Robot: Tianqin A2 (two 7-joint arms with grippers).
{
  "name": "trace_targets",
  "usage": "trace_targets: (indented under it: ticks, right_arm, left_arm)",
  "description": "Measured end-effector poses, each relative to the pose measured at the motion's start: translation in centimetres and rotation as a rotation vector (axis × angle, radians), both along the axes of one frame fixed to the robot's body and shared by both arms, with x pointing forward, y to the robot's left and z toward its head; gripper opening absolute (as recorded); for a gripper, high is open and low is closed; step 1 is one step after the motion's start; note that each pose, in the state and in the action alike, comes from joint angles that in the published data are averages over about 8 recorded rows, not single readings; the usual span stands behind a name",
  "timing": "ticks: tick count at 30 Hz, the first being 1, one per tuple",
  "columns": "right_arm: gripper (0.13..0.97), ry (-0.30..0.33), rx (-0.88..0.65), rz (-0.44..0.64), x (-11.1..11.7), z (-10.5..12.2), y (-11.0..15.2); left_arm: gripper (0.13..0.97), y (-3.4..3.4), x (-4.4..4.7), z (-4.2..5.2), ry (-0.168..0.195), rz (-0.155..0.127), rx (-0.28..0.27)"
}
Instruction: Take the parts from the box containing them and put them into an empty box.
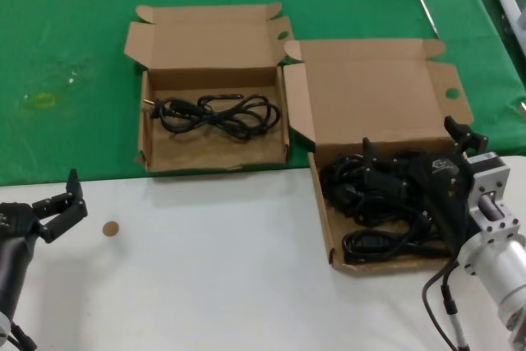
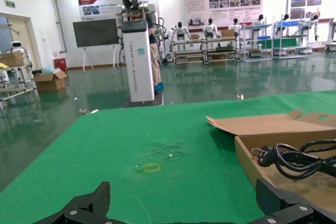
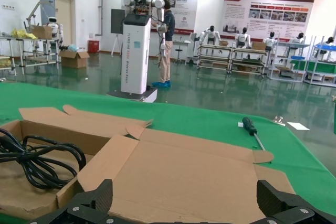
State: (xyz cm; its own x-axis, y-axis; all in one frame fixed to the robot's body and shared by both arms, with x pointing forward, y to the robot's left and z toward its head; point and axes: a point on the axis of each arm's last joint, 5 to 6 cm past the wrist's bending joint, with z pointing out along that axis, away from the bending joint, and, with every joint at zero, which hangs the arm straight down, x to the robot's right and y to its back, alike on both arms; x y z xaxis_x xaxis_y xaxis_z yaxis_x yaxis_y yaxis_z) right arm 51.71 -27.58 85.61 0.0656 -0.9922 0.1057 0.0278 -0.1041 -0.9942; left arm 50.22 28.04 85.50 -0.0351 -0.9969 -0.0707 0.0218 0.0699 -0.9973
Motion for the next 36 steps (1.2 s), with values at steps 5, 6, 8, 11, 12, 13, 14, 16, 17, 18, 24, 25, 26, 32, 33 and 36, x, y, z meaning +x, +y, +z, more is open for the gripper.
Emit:
trace_targets:
  ticks: [5,6,8,11,12,13,14,16,17,18,24,25,26,32,33,36]
  right_arm:
    - [0.966,0.000,0.000,0.000,0.00,0.00,0.00]
    - [0.966,0.000,0.000,0.000,0.00,0.00,0.00]
    - [0.966,0.000,0.000,0.000,0.00,0.00,0.00]
    - [0.966,0.000,0.000,0.000,0.00,0.00,0.00]
    - [0.966,0.000,0.000,0.000,0.00,0.00,0.00]
    - [0.966,0.000,0.000,0.000,0.00,0.00,0.00]
    - [0.966,0.000,0.000,0.000,0.00,0.00,0.00]
    - [0.966,0.000,0.000,0.000,0.00,0.00,0.00]
    - [0.966,0.000,0.000,0.000,0.00,0.00,0.00]
    - [0.966,0.000,0.000,0.000,0.00,0.00,0.00]
    - [0.966,0.000,0.000,0.000,0.00,0.00,0.00]
    - [0.966,0.000,0.000,0.000,0.00,0.00,0.00]
    - [0.966,0.000,0.000,0.000,0.00,0.00,0.00]
    - [0.966,0.000,0.000,0.000,0.00,0.00,0.00]
    - [0.966,0.000,0.000,0.000,0.00,0.00,0.00]
    - [0.966,0.000,0.000,0.000,0.00,0.00,0.00]
  left_arm:
    - [0.966,0.00,0.00,0.00,0.000,0.000,0.000]
    - [0.966,0.00,0.00,0.00,0.000,0.000,0.000]
    - [0.966,0.00,0.00,0.00,0.000,0.000,0.000]
    - [0.966,0.00,0.00,0.00,0.000,0.000,0.000]
    - [0.966,0.00,0.00,0.00,0.000,0.000,0.000]
    - [0.966,0.00,0.00,0.00,0.000,0.000,0.000]
    - [0.966,0.00,0.00,0.00,0.000,0.000,0.000]
    - [0.966,0.00,0.00,0.00,0.000,0.000,0.000]
    - [0.966,0.00,0.00,0.00,0.000,0.000,0.000]
    - [0.966,0.00,0.00,0.00,0.000,0.000,0.000]
    - [0.966,0.00,0.00,0.00,0.000,0.000,0.000]
    - [0.966,0.00,0.00,0.00,0.000,0.000,0.000]
    - [0.966,0.00,0.00,0.00,0.000,0.000,0.000]
    - [0.966,0.00,0.00,0.00,0.000,0.000,0.000]
    - [0.966,0.00,0.00,0.00,0.000,0.000,0.000]
    - [0.966,0.00,0.00,0.00,0.000,0.000,0.000]
